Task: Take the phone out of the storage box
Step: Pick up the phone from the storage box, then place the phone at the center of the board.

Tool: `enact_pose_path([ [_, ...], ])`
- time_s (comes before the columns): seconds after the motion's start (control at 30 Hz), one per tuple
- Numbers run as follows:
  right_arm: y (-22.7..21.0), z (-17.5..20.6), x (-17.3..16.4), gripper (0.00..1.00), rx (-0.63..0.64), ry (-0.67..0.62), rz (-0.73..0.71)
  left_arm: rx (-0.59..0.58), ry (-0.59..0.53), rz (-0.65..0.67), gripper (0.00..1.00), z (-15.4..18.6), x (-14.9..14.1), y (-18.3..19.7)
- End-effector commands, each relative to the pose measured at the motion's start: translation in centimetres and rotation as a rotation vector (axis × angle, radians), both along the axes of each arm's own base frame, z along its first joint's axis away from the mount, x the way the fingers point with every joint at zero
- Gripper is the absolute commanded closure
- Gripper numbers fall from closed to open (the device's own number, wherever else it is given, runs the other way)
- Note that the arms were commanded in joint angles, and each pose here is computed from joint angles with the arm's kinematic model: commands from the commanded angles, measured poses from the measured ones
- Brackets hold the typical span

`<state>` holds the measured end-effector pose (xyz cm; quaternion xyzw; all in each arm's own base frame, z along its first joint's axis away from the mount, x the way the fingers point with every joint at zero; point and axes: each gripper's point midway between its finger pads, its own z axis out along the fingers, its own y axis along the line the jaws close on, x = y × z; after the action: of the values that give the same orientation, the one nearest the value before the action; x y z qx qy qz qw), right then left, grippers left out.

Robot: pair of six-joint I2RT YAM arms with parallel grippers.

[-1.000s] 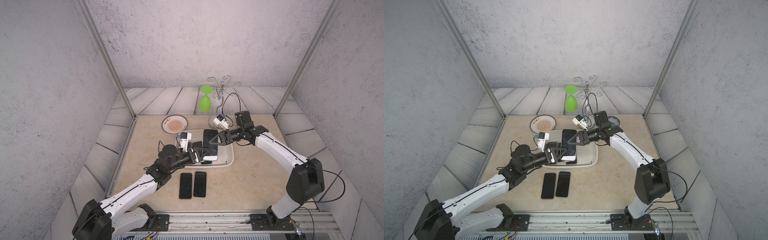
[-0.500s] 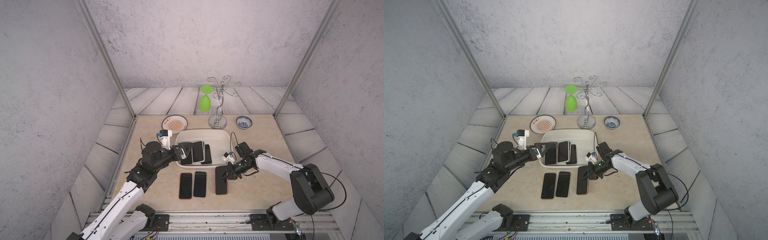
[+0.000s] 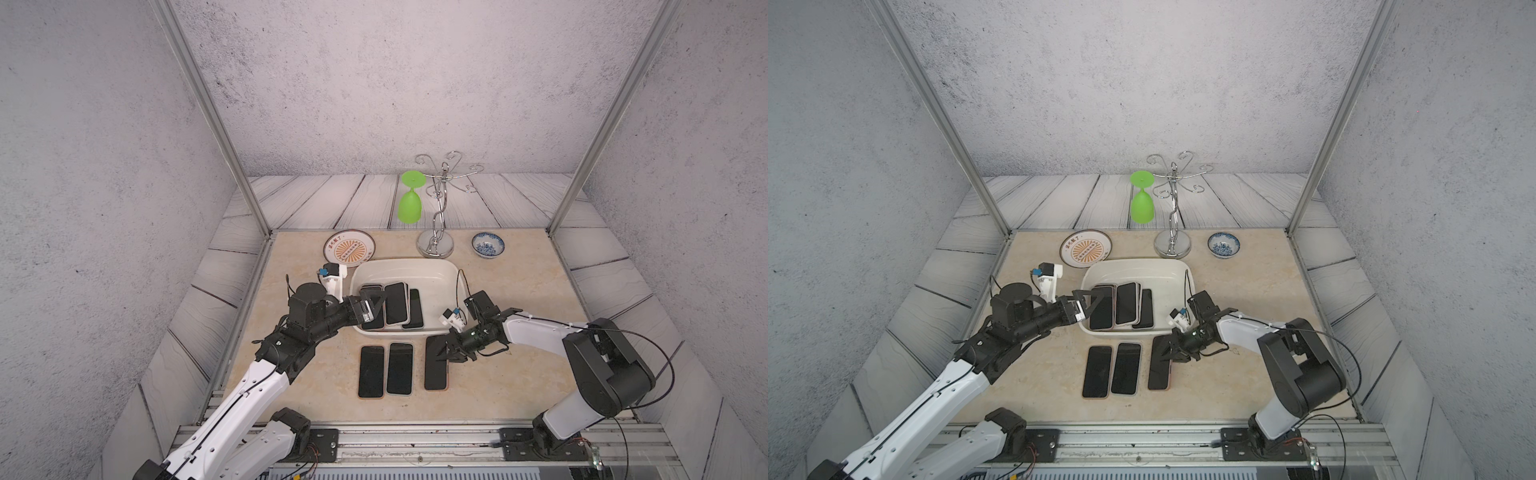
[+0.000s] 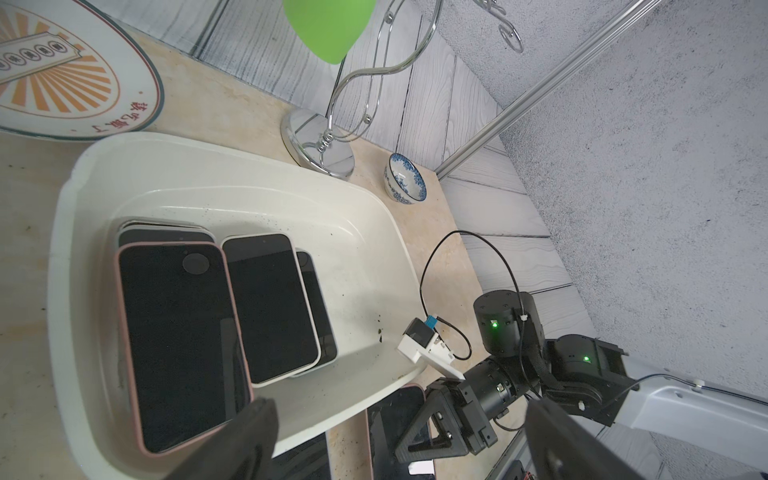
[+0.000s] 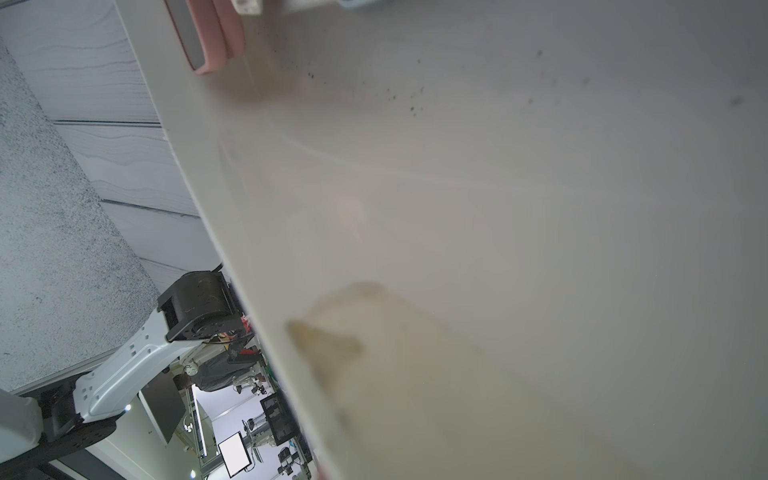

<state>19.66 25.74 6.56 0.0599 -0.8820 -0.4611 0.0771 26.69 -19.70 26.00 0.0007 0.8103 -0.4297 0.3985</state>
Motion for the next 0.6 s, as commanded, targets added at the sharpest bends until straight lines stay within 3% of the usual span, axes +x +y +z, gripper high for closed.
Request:
enact_pose_path([
  [0.0, 0.5, -1.7, 1.0, 1.0, 0.001, 0.043, -0.027, -0.003, -0.009, 0.0, 0.01, -0.2, 0.3, 0.0],
  [0.17, 1.2, -2.7, 1.3, 1.0, -0.003, 0.078, -0.001, 0.013, -0.011, 0.007, 0.01, -0.3, 0.2, 0.2],
  [0.33, 0.2, -3.5, -0.5, 1.0, -0.037, 0.109, 0.003, 0.019, -0.007, 0.019, 0.0, -0.6, 0.1, 0.5],
  [0.57, -1.6, -1.0, -2.5, 1.0, -0.064, 0.031, -0.031, 0.014, 0.005, 0.016, 0.0, -1.1, 0.1, 0.4],
])
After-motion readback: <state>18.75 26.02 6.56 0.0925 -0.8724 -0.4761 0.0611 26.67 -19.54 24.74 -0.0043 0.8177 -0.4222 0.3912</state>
